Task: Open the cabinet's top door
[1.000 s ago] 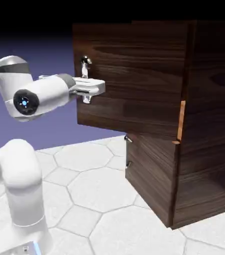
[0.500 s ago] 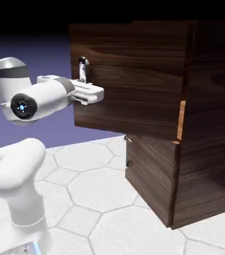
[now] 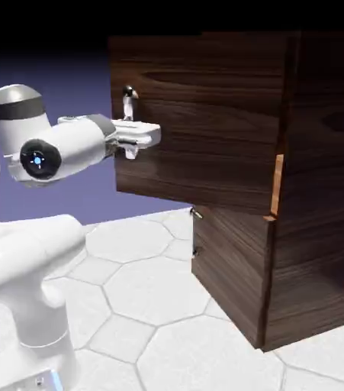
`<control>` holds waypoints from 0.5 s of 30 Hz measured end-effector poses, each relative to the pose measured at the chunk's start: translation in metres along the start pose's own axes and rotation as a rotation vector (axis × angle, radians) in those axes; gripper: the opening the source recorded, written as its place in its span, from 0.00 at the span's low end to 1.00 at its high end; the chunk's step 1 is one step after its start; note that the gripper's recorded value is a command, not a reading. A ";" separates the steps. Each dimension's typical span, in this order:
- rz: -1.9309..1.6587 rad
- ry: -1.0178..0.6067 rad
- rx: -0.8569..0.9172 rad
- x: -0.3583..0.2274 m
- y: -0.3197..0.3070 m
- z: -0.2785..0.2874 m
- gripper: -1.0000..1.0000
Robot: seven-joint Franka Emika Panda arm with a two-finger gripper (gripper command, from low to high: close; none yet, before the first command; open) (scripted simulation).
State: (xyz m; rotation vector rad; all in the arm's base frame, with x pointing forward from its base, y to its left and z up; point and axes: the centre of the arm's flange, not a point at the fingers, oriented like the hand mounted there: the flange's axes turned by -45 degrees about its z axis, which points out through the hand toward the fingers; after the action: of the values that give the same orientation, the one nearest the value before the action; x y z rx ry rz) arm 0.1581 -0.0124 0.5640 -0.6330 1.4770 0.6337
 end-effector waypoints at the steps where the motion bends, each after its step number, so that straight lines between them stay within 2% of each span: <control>1: 0.000 0.000 -0.019 0.000 -0.003 -0.006 0.00; 15: 0.000 0.000 -0.292 0.000 -0.055 -0.085 0.00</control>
State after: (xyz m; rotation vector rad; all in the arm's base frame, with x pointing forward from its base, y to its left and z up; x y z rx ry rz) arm 0.1397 -0.1120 0.5640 -0.8571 1.3954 0.8584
